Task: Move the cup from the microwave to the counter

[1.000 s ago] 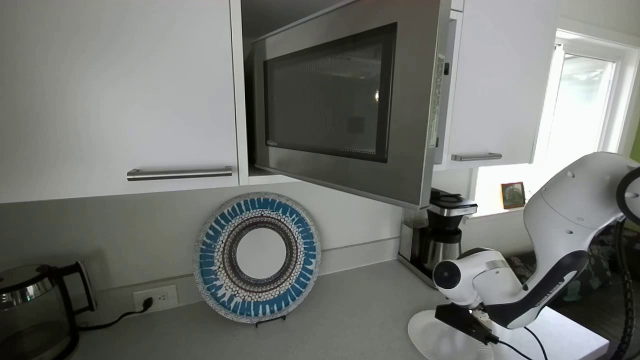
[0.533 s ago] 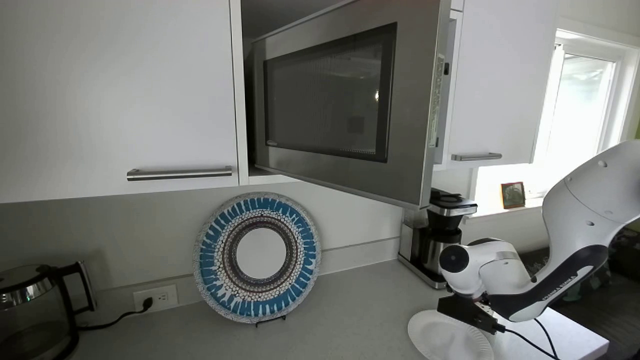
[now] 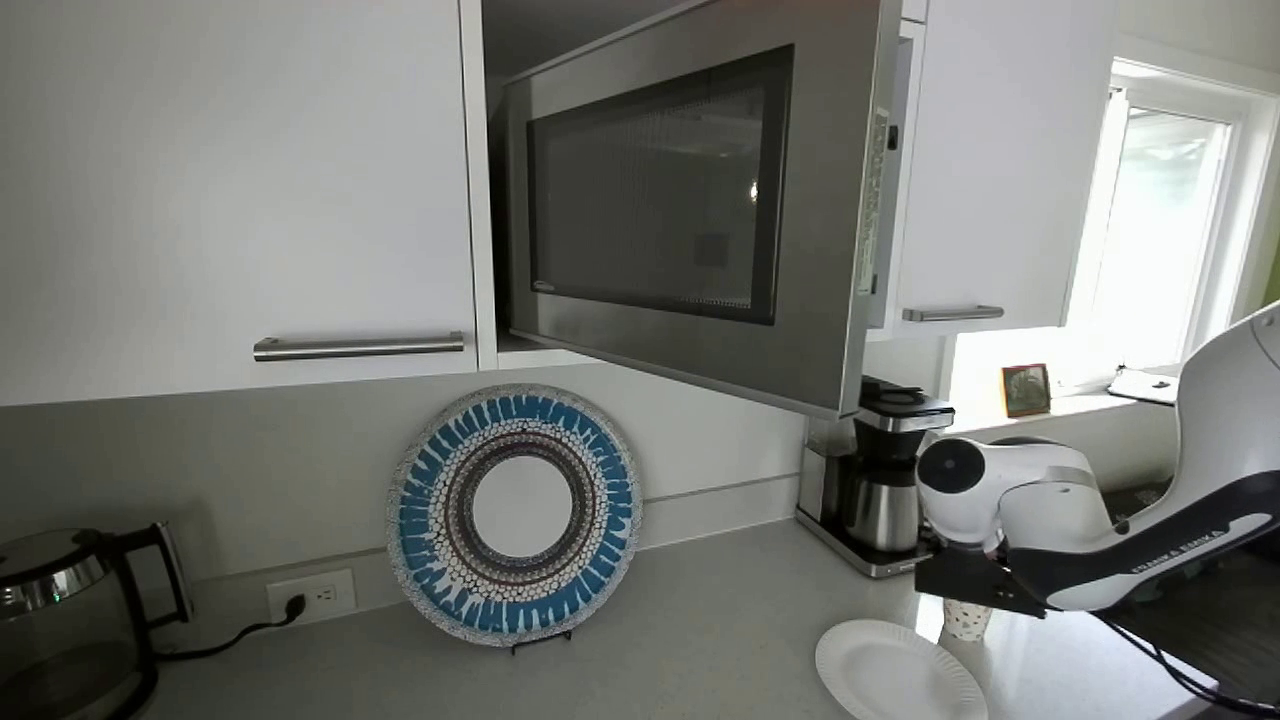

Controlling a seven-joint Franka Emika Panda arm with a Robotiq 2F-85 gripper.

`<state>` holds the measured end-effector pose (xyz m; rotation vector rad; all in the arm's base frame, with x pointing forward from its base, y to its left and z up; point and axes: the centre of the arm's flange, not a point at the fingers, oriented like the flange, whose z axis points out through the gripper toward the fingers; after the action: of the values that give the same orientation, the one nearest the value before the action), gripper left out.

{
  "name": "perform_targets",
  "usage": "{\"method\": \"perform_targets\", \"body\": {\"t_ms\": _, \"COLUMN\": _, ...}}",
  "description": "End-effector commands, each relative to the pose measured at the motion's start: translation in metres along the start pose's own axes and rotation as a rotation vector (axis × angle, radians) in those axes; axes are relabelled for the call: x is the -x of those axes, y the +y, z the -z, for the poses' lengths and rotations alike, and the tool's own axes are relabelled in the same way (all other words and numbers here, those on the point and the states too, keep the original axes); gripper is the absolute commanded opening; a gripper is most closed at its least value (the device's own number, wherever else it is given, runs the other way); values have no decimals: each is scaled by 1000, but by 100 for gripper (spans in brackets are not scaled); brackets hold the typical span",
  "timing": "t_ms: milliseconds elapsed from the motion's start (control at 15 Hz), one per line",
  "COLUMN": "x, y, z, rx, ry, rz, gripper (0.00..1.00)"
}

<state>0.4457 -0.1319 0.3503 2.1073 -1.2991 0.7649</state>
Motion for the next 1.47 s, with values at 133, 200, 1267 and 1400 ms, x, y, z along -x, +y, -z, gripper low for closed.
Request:
{"method": "perform_targets", "body": {"t_ms": 133, "x": -44, "y": 52, "z": 33, "rx": 6, "ry": 12, "rz": 158, "gripper": 100}}
{"method": "perform_targets", "body": {"t_ms": 200, "x": -54, "y": 58, "z": 35, "rx": 13, "ry": 16, "rz": 176, "gripper": 100}}
{"method": "perform_targets", "body": {"t_ms": 1267, "x": -131, "y": 127, "z": 40, "rx": -67, "ry": -408, "rz": 424, "gripper": 100}}
{"method": "perform_targets", "body": {"t_ms": 1400, "x": -138, "y": 138, "z": 42, "rx": -91, "ry": -426, "rz": 371, "gripper": 100}}
